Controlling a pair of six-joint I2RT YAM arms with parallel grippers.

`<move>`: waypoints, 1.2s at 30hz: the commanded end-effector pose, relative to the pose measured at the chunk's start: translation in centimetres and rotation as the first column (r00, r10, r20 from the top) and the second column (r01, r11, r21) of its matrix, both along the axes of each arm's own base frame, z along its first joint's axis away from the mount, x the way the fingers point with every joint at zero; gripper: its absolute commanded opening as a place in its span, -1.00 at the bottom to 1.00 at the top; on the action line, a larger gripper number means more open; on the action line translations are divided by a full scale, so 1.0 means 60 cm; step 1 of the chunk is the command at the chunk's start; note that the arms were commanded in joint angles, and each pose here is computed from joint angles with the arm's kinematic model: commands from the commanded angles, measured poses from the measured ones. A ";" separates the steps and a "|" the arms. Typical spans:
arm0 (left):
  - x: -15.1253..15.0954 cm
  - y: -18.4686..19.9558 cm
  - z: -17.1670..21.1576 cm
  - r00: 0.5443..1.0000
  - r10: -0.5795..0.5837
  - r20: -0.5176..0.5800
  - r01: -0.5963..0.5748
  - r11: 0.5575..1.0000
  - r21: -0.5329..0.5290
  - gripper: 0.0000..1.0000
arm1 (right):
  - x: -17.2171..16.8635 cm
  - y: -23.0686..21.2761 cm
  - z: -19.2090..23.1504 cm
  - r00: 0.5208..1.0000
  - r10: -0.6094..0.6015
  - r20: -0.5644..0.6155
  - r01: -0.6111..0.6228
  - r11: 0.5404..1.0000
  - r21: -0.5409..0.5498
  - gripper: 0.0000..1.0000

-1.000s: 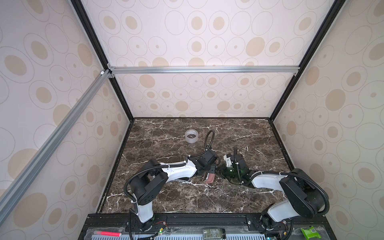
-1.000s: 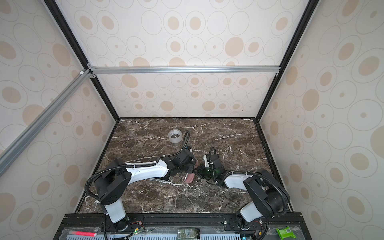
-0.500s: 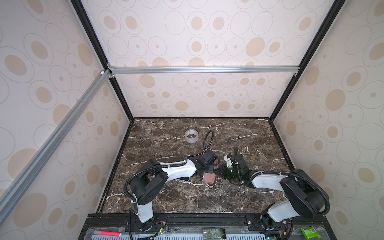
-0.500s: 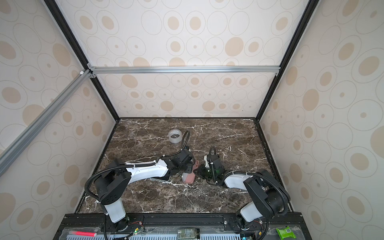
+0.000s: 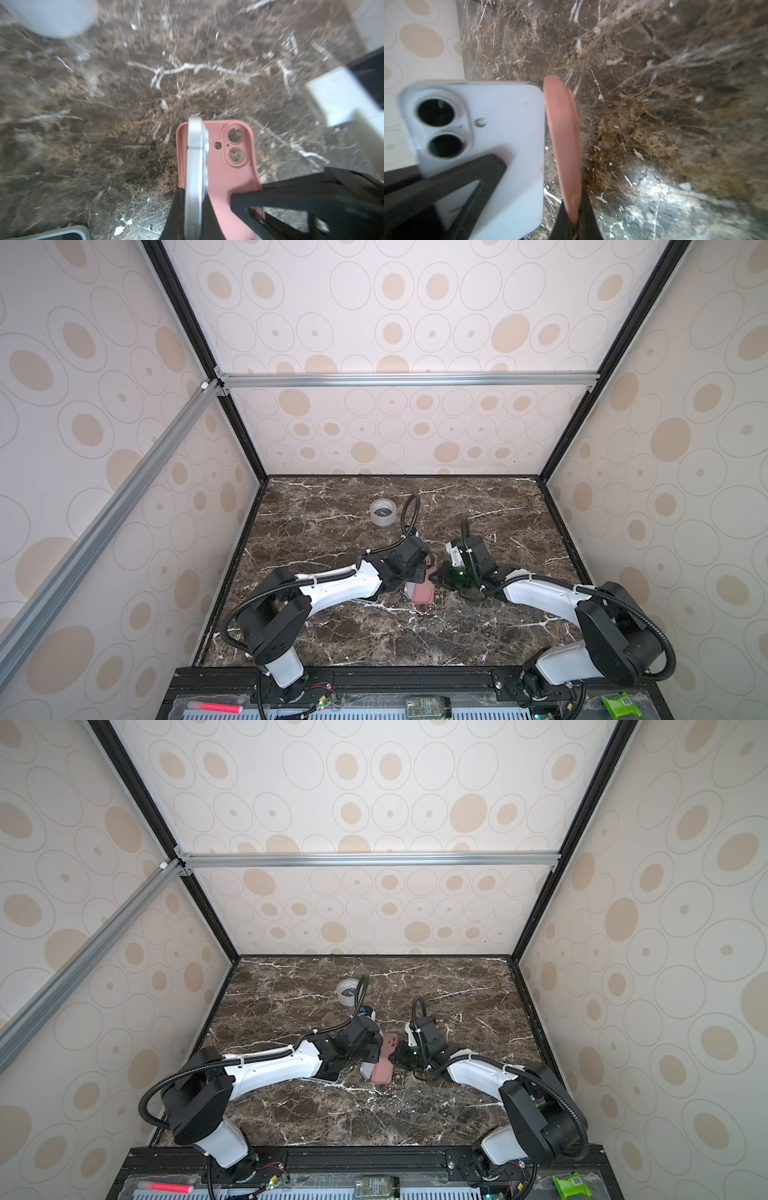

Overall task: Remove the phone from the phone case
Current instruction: 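Pull the pink case with the right gripper away from the left gripper's phone, then open the right gripper to drop the pink case on the table, then raise the bare phone with the left gripper while the right gripper withdraws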

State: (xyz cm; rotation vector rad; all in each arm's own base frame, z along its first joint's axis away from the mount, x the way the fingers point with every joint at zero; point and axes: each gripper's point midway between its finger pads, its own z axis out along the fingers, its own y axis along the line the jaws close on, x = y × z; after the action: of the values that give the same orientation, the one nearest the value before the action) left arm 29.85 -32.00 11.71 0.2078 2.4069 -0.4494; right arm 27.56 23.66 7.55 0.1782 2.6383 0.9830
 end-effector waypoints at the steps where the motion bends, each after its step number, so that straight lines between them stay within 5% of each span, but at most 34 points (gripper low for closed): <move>1: 0.013 0.024 0.046 0.994 0.051 0.094 -0.052 0.999 0.006 -0.98 | -0.019 -0.043 -0.010 0.996 0.068 -0.057 -0.076 0.987 -0.140 -1.00; 11: 0.020 0.067 0.053 0.987 0.047 0.152 -0.074 0.981 0.178 -1.00 | 0.064 -0.068 -0.004 0.975 0.118 -0.188 -0.125 0.992 -0.027 -0.99; 21: 0.016 0.093 0.053 0.983 0.060 0.171 -0.097 0.972 0.216 -1.00 | 0.156 -0.091 -0.034 0.957 0.115 -0.266 -0.129 0.991 -0.033 -0.88; 28: 0.028 0.095 0.046 0.984 0.077 0.161 -0.109 0.973 0.202 -1.00 | 0.183 -0.103 -0.062 0.951 0.093 -0.296 -0.117 0.991 -0.065 -0.64; 36: 0.048 0.091 0.051 0.983 0.073 0.169 -0.105 0.976 0.189 -1.00 | 0.191 -0.134 -0.043 0.968 0.037 -0.250 -0.069 0.990 -0.120 -0.04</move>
State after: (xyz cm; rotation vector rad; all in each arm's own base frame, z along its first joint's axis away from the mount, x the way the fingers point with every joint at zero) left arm 31.51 -26.06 13.09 0.2266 2.3418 -0.1375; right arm 38.93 16.57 3.27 0.2205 2.9683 0.9050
